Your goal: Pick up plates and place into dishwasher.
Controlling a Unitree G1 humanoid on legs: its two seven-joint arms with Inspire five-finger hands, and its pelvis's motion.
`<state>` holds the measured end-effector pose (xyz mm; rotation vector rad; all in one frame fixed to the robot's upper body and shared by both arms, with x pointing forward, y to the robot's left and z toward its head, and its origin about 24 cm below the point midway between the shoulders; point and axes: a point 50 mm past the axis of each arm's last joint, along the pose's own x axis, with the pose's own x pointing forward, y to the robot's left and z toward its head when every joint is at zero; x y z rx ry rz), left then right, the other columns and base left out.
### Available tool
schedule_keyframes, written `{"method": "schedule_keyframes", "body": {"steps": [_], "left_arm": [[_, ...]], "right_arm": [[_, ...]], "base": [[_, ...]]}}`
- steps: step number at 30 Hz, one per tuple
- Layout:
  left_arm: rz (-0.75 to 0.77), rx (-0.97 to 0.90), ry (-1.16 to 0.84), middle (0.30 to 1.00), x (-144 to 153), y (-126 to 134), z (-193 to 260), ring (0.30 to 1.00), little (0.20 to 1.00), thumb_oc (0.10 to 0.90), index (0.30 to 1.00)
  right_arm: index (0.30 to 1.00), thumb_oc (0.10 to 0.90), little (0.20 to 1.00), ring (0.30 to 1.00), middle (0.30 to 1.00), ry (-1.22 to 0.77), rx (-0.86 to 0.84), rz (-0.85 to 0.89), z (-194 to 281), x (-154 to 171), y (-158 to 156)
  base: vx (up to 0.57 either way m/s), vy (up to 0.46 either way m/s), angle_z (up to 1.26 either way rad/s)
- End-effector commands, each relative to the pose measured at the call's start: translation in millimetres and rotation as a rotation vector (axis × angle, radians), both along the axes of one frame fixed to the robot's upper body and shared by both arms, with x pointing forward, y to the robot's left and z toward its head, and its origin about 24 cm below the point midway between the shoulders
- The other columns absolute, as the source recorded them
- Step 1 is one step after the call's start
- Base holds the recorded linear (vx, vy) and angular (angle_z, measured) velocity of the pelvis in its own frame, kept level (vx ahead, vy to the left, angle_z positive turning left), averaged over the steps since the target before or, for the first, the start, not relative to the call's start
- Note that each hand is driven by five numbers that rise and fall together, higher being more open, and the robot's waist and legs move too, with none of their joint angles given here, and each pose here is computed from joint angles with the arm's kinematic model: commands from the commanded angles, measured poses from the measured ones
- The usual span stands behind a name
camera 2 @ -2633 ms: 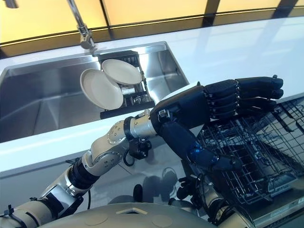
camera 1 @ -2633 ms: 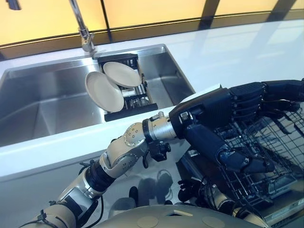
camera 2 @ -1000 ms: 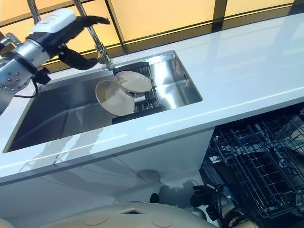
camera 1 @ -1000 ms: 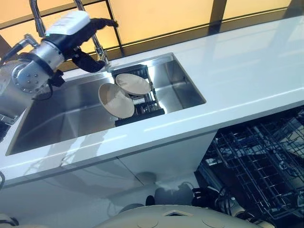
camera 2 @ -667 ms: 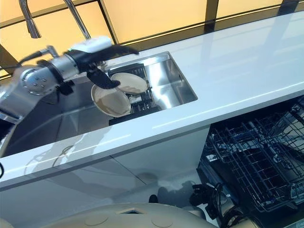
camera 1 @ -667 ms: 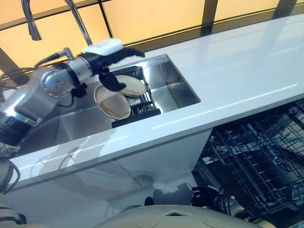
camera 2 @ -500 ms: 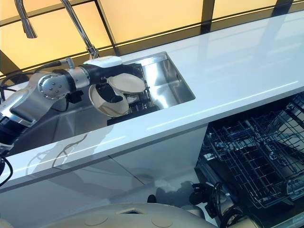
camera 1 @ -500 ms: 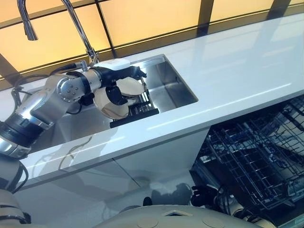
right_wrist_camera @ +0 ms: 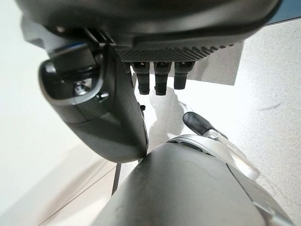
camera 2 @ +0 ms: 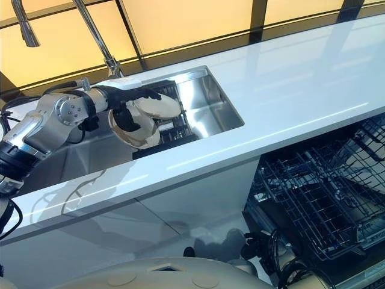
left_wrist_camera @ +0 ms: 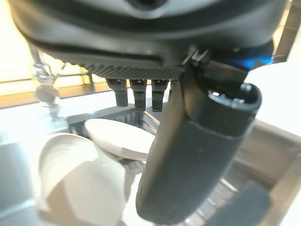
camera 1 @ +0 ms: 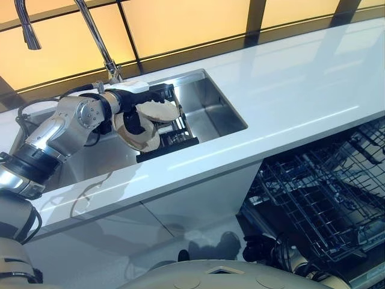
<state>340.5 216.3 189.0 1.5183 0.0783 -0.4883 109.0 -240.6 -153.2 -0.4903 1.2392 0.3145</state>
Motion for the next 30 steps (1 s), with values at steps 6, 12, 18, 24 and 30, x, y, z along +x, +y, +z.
{"method": "schedule_keyframes", "body": {"steps": [6, 12, 18, 24, 30], "left_arm": [[0.142, 0.102, -0.332, 0.9, 17, 31, 78, 0.9, 0.9, 0.8, 0.9], [0.142, 0.142, -0.399, 0.9, 26, 26, 79, 0.9, 0.9, 0.8, 0.9], [0.095, 0.174, -0.392, 0.9, 31, 10, 74, 0.9, 0.9, 0.8, 0.9], [0.057, 0.181, -0.398, 0.9, 33, -10, 73, 0.9, 0.9, 0.8, 0.9], [0.088, 0.26, -0.394, 0.9, 35, -13, 67, 0.9, 0.9, 0.8, 0.9]], "right_arm": [[0.9, 0.8, 0.9, 0.9, 0.9, 0.075, -0.02, 0.078, -4, -19, -3], [0.9, 0.8, 0.9, 0.9, 0.9, 0.089, -0.024, 0.102, -4, -21, -2], [0.9, 0.8, 0.9, 0.9, 0.9, 0.096, -0.025, 0.108, -5, -25, -1], [0.9, 0.8, 0.9, 0.9, 0.9, 0.1, -0.028, 0.107, -6, -28, -1], [0.9, 0.8, 0.9, 0.9, 0.9, 0.107, -0.036, 0.111, -6, -31, -3]], "base": [[0.01, -0.008, -0.01], [0.04, -0.021, -0.12], [0.03, -0.025, -0.05], [0.03, -0.016, -0.09], [0.05, -0.009, -0.11]]}}
